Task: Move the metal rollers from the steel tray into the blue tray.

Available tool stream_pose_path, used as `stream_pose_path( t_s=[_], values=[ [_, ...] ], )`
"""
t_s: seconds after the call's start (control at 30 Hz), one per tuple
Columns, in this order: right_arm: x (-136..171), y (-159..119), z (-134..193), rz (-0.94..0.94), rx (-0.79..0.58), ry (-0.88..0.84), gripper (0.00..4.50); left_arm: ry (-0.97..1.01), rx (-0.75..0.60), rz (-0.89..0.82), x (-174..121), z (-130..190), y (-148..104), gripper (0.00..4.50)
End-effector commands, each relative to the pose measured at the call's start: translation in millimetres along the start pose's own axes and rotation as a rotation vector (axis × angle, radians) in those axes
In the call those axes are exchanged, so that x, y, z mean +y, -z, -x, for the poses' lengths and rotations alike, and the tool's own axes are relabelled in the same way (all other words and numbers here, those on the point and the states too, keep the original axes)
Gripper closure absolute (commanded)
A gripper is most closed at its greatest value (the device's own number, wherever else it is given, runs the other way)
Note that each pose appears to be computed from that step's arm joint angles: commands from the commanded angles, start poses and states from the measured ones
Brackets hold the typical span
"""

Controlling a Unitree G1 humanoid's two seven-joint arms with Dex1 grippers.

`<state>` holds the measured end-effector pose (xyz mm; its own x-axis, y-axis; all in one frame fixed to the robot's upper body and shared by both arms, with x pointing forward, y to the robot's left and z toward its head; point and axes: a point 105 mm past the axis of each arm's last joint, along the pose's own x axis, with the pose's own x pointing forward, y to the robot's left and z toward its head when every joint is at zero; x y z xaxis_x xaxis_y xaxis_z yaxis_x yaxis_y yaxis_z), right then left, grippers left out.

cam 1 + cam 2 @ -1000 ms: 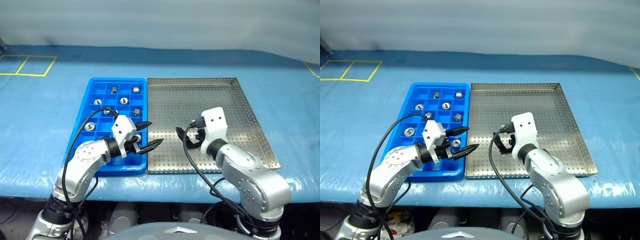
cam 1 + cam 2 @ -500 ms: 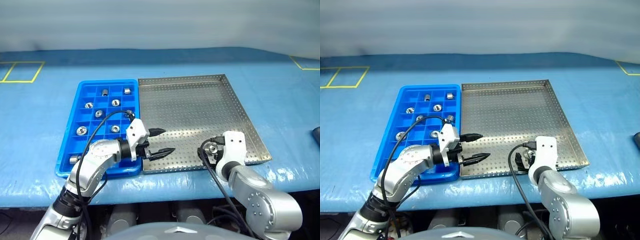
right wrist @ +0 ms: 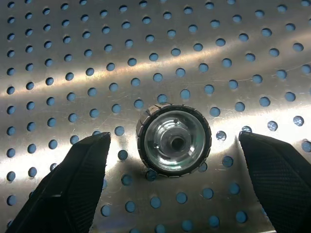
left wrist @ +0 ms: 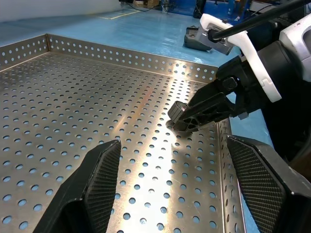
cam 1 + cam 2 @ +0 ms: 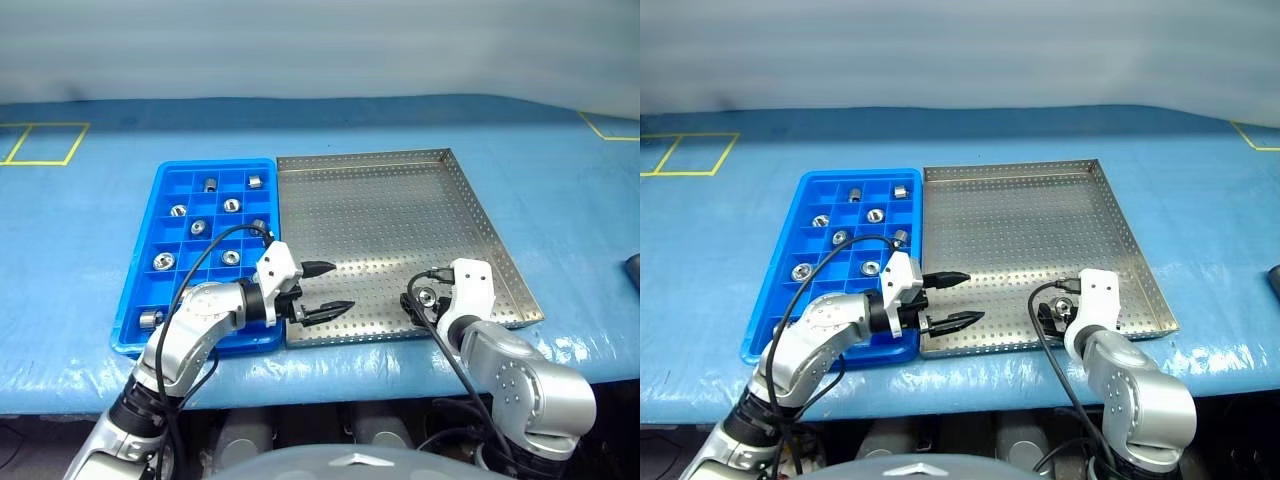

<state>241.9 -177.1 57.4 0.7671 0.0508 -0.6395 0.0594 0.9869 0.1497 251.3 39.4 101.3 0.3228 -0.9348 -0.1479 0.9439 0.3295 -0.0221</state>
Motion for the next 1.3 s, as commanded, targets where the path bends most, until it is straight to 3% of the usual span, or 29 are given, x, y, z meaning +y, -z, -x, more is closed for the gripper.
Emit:
stream_pose_path(
  t_s=[0.03, 0.07, 0.17, 0.4, 0.6, 0.87, 1.3],
  values=[
    [-6, -2, -4, -0.018, 0.006, 0.006, 0.03, 0.008, -0.033, -0.043, -6, -2, -12, 0.7],
    [-7, -2, -5, -0.021, 0.009, 0.008, 0.03, 0.004, -0.033, -0.043, -6, -2, -13, 0.7],
    [-7, -2, -4, -0.023, 0.009, 0.006, 0.59, -0.009, -0.034, -0.042, -6, 0, -13, 0.7],
    [-4, -7, 1, 0.013, -0.007, -0.007, 2.77, -0.06, -0.042, -0.038, -2, 5, -16, 0.7],
    [20, -32, 7, 0.173, -0.106, -0.112, 2.77, -0.156, -0.08, -0.043, 7, 15, -23, 0.7],
    [70, -60, 15, 0.447, -0.249, -0.393, 2.77, -0.358, -0.101, -0.095, 24, 50, -20, 0.7],
    [143, -64, 18, 0.706, -0.374, -0.777, 2.77, -0.618, -0.099, -0.065, 24, 117, -12, 0.7]
  ],
)
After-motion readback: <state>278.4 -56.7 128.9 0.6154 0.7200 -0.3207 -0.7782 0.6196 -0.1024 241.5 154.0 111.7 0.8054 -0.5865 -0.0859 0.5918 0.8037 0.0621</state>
